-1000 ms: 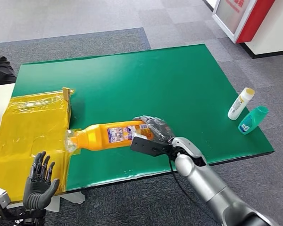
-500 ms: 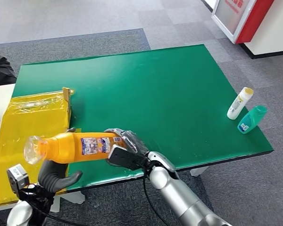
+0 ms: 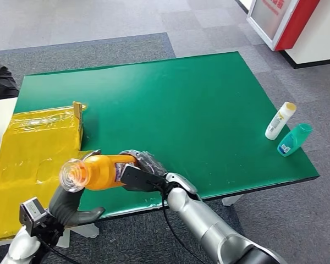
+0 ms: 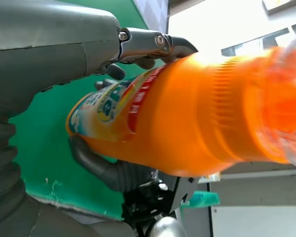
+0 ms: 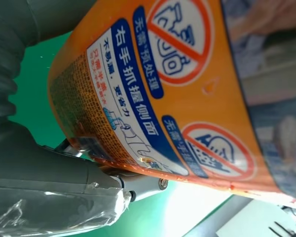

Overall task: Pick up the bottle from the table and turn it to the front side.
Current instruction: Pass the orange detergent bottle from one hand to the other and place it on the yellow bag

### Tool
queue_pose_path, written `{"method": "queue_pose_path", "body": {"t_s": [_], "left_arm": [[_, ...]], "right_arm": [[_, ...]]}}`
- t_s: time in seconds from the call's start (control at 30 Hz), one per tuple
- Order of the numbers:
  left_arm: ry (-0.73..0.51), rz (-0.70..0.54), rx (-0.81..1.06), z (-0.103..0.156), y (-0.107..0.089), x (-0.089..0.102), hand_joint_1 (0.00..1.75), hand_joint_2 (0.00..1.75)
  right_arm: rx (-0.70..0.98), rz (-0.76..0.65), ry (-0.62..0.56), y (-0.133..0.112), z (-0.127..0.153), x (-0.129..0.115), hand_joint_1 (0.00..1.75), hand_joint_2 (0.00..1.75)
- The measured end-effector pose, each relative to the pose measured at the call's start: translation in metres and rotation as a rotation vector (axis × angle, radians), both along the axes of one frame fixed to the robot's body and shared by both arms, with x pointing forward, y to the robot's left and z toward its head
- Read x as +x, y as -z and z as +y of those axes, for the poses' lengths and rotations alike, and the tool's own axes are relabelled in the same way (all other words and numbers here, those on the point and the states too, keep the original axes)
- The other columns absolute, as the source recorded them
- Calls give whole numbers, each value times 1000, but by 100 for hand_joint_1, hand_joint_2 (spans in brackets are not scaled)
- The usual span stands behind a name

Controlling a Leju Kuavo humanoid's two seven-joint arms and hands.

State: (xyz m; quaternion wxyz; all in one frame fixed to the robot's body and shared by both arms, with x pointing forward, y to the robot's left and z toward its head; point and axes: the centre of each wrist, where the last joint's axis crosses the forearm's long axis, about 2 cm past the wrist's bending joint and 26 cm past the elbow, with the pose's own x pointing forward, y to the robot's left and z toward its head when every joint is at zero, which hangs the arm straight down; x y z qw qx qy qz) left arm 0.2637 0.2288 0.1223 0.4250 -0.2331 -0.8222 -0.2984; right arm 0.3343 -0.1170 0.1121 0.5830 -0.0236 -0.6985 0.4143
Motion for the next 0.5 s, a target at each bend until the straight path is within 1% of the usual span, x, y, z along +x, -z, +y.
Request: {"method": "queue_pose_path", "body": {"t_s": [0.23,0.4,0.5], "left_arm": [[-62,-73,12,-6,-14,-2,0,175],[-162,-127,83,-7,-23,-1,0,175],[-154,-120,75,-4,-24,0,0,175]], "right_arm": [[-29,43,9,11,-1,-5,175,175],[-57,64,3,19,0,-13,175,175],[-62,74,-27,23,5,-19,175,175]]}}
